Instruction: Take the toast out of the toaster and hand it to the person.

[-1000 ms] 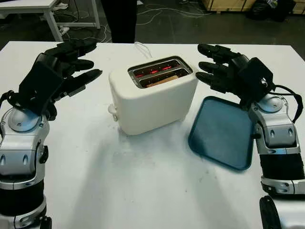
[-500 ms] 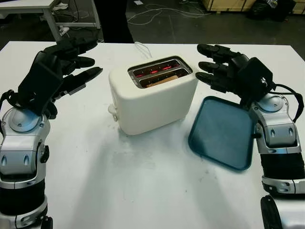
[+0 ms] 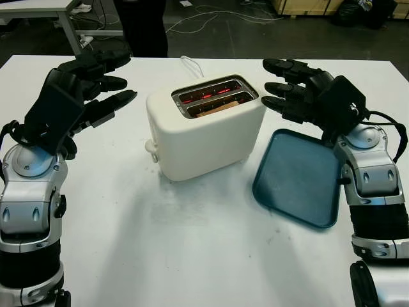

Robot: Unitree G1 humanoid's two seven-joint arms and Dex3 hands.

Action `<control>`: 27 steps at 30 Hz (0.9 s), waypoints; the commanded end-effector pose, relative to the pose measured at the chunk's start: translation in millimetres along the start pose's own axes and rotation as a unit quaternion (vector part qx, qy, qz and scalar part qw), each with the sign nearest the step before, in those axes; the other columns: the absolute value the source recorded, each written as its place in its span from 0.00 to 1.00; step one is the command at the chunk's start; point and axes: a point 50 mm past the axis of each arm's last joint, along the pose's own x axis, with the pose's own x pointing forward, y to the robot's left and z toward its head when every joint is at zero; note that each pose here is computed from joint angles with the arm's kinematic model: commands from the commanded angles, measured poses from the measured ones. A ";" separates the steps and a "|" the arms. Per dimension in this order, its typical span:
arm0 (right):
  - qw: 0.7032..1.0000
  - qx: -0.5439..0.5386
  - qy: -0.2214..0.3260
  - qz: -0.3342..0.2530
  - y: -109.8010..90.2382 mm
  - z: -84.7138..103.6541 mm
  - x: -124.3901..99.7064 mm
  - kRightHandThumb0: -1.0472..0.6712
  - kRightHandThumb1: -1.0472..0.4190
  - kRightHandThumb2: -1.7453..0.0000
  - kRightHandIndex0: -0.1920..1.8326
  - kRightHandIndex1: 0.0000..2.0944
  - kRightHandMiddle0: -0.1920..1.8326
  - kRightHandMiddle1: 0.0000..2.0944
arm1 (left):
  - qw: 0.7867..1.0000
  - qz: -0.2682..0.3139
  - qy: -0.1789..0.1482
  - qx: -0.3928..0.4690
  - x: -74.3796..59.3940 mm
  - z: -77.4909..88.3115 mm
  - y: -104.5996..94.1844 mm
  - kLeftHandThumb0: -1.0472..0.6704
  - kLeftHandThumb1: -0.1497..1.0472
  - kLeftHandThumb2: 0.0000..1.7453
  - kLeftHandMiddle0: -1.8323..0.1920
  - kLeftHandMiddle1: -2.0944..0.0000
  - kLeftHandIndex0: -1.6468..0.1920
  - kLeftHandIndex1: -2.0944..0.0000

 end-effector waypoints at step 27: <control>0.999 0.030 -0.027 0.010 -3.5 0.3 1.1 0.63 0.14 0.95 0.25 0.09 0.28 0.00 | 1.000 0.018 -0.003 -0.004 -6.0 3.0 3.3 0.50 0.89 0.04 0.78 0.59 0.58 0.96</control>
